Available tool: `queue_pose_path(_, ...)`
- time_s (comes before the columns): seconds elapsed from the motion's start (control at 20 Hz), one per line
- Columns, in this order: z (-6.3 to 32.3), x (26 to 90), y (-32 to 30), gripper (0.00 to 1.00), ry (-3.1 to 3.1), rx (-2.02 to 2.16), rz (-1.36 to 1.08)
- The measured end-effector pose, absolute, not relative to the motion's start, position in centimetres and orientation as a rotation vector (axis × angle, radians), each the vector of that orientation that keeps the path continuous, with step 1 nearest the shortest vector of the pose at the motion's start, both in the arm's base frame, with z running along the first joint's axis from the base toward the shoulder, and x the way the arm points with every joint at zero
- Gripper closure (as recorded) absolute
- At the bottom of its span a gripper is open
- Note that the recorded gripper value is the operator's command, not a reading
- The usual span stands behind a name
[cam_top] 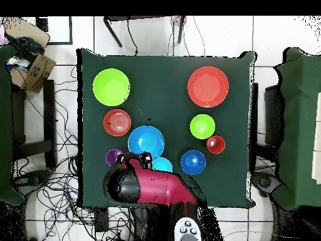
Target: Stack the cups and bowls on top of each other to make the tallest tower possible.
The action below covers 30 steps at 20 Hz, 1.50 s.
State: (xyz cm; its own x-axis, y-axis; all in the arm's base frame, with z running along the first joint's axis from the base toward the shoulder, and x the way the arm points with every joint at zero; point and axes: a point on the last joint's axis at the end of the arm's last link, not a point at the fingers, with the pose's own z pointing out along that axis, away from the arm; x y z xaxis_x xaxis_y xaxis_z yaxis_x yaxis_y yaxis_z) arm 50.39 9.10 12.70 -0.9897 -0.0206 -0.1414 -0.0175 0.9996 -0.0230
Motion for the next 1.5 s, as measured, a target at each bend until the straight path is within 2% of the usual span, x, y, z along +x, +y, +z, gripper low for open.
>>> queue_pose_path(0.5, 8.8, 51.8, 6.5, 0.00, 3.042, 0.037, -0.042)
queue_pose_path(1.5, 9.4, 53.9, 5.0, 0.00, 3.000, 0.057, -0.085)
